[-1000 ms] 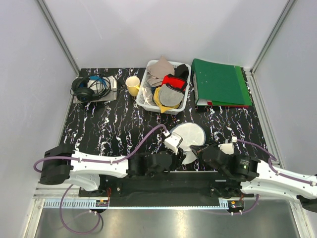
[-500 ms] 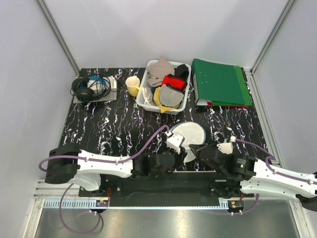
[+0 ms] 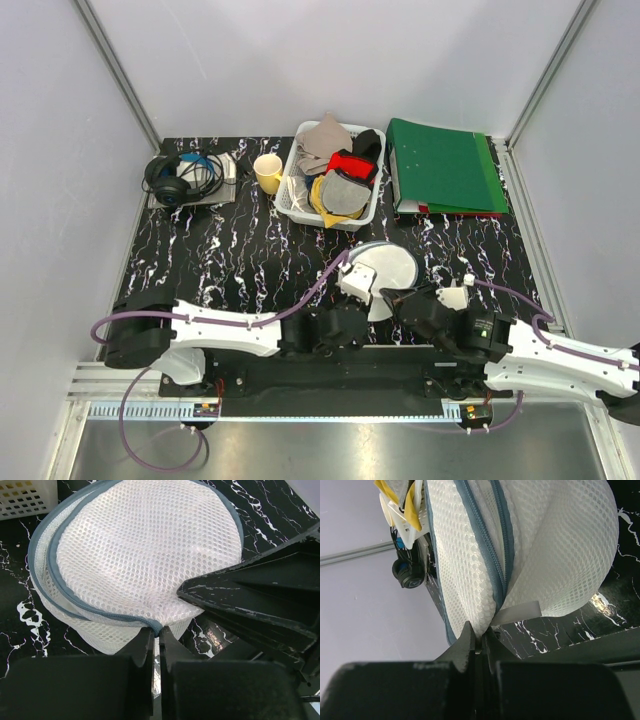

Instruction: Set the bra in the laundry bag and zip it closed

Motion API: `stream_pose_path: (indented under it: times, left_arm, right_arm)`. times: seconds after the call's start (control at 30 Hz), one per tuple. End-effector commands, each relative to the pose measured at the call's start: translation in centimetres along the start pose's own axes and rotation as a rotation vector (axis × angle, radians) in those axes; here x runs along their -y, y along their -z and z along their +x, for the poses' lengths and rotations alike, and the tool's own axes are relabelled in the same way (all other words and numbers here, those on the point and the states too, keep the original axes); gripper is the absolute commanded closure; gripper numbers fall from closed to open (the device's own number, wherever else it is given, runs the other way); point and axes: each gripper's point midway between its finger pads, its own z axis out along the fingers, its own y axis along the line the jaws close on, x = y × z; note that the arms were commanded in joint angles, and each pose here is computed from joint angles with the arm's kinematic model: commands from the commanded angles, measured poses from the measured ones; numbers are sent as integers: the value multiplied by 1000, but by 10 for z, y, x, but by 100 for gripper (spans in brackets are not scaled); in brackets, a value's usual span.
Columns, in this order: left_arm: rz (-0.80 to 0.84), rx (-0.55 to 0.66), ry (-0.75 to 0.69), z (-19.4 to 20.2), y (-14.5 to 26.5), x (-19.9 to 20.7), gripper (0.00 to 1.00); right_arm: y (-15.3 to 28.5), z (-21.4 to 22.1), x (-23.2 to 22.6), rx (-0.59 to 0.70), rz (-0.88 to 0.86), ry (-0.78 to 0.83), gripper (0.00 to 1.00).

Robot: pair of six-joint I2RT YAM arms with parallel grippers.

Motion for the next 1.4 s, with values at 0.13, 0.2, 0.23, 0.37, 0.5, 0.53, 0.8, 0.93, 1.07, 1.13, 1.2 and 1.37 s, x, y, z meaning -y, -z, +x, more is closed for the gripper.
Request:
stream_pose_path:
  times: [0.13, 0.2, 0.23, 0.37, 0.5, 0.53, 0.8, 0.93, 1.07, 1.13, 1.2, 1.37]
  left_arm:
    - [-116, -26, 64, -10, -3, -62, 100]
    - [-99, -60, 74, -1, 3, -81, 100]
    - [-81, -60, 71, -1, 6, -84, 100]
    - [27, -31, 62, -10, 27, -84, 100]
    - [95, -32, 58, -13, 42, -81, 100]
    - [116, -31, 55, -15, 44, -78, 100]
    - [245, -42, 84, -17, 69, -65, 100]
    - [420, -5, 171, -21, 90, -43, 79]
    - [485, 36, 227, -21, 96, -34, 51]
    - [489, 17, 224, -18, 93, -29, 45]
    - [499, 27, 224, -23, 91, -24, 43]
    - [487, 89, 270, -37, 80, -18, 56]
  right_arm:
    - [21, -9, -7, -45, -23, -53, 100]
    - [25, -17, 8, -42, -3, 32, 100]
    - [32, -21, 6, -60, -27, 34, 100]
    - [45, -33, 7, -69, -64, 115, 100]
    - [53, -30, -2, -89, -75, 206, 100]
    - [51, -24, 1, -97, -47, 240, 100]
    - [45, -20, -9, -68, -32, 192, 100]
    - [36, -15, -22, -51, -78, 72, 100]
    - [31, -10, -39, -32, -113, -7, 100]
    - [29, -7, -44, -31, -119, -30, 100]
    - [30, -3, -53, -38, -136, -54, 100]
    - [28, 3, -62, -45, -132, -110, 100]
